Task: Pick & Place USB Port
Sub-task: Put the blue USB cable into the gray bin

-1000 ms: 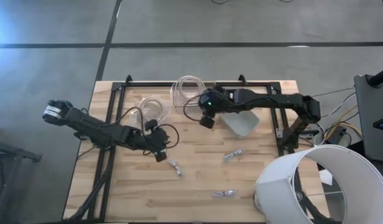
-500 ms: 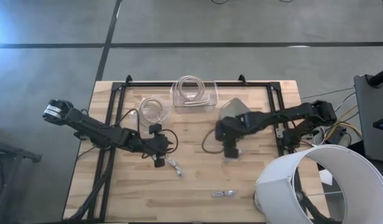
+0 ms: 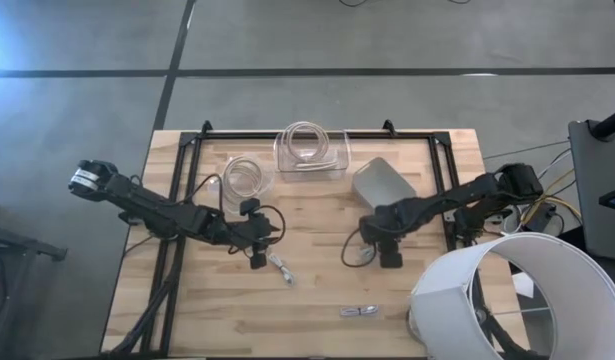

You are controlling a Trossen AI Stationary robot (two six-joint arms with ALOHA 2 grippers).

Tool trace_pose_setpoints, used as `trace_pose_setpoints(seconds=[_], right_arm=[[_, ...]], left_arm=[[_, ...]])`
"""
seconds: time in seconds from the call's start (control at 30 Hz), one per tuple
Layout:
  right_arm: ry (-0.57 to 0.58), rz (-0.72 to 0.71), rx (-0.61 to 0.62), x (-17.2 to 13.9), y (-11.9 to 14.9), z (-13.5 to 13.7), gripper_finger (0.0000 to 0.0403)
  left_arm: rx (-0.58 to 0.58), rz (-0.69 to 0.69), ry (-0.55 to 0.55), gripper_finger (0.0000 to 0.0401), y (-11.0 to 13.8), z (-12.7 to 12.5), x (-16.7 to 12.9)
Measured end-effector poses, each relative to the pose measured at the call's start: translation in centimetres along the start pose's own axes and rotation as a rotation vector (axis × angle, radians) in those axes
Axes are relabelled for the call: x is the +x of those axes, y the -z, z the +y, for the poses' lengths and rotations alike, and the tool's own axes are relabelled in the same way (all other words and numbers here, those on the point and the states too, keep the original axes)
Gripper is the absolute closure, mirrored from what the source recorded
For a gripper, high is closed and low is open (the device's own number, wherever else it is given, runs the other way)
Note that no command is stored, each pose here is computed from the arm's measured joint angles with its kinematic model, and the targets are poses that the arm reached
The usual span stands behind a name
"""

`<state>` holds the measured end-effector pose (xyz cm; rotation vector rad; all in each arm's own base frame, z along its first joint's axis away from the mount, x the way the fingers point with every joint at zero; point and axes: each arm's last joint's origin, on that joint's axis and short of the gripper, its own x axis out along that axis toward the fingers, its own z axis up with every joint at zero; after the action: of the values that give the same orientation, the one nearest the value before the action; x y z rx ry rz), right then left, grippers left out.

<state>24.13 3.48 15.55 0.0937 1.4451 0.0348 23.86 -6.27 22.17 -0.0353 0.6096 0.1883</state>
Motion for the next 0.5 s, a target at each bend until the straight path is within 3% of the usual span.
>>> trace_pose_setpoints(seconds=[0.27,0.5], right_arm=[[-0.002,-0.062,-0.128,2.0,1.0,-0.3,0.0289],[0.002,-0.082,-0.035,2.7,1.4,-0.5,0.0313]], left_arm=[[-0.006,-0.005,0.001,0.0295,0.0,0.0,0.0],[-0.007,-0.005,0.001,0.0295,0.0,0.0,0.0]])
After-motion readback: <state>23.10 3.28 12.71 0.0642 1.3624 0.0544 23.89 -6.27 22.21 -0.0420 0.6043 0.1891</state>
